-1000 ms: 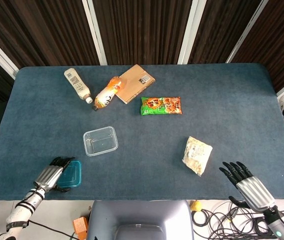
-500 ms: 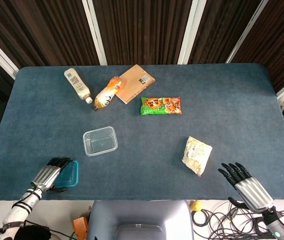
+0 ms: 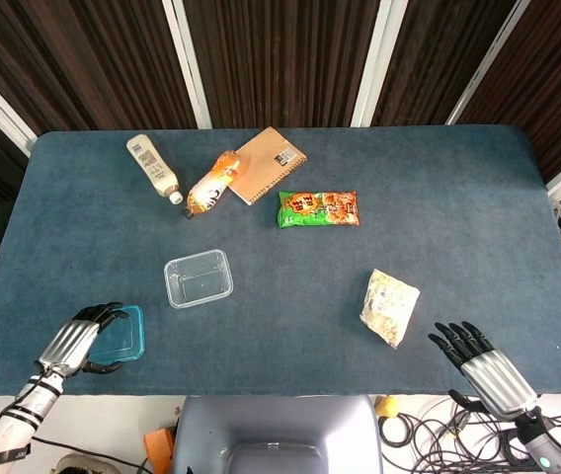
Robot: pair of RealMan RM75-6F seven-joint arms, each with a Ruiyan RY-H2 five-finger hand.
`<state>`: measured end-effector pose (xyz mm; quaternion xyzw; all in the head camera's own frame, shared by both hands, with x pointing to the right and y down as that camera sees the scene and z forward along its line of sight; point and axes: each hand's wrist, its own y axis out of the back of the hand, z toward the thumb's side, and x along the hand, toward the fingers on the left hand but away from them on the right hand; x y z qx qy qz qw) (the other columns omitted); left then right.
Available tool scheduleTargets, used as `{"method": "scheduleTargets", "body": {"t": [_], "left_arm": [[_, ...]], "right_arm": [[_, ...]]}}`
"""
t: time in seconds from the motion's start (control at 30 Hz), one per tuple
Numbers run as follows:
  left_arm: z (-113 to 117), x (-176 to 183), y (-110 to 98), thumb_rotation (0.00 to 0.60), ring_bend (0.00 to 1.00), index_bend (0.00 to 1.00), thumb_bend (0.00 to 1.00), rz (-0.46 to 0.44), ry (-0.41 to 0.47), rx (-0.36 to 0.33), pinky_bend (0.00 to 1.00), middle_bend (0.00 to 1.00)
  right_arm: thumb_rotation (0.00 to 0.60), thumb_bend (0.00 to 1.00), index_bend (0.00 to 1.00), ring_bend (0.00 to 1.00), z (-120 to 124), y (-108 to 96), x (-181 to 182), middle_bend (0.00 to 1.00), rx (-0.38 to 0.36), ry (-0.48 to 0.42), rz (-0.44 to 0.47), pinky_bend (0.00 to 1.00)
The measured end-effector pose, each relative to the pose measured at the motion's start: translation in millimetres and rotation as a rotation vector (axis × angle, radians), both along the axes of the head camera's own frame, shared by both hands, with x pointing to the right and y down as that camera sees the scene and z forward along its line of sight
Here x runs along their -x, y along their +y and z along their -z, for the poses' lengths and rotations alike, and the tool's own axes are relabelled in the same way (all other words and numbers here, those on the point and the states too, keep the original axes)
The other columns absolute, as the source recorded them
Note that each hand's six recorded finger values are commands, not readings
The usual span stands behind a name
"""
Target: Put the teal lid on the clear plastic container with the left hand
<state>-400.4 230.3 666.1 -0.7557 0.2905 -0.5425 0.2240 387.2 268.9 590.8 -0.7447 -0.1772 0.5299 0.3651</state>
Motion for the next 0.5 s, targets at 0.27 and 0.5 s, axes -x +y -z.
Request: {"method": "scheduleTargets", "body": {"t": [0.27,0.5], "left_arm": [[28,-24,-36,0.600,0.75,0.30,0.28,0.114,0.172,-0.070,0.25,1.00],[23,-61,-68,0.600,0.75,0.30,0.28,0.184,0.199,-0.072,0.26,1.00]], "right_arm": [[0.600,0.20,0.00,0.00,-3,1,1,0.00,0.006,0.000,0.001,0.00],[0.600,0.20,0.00,0.00,-6,-1,1,0.00,0.012,-0.001,-0.001,0.00]]}}
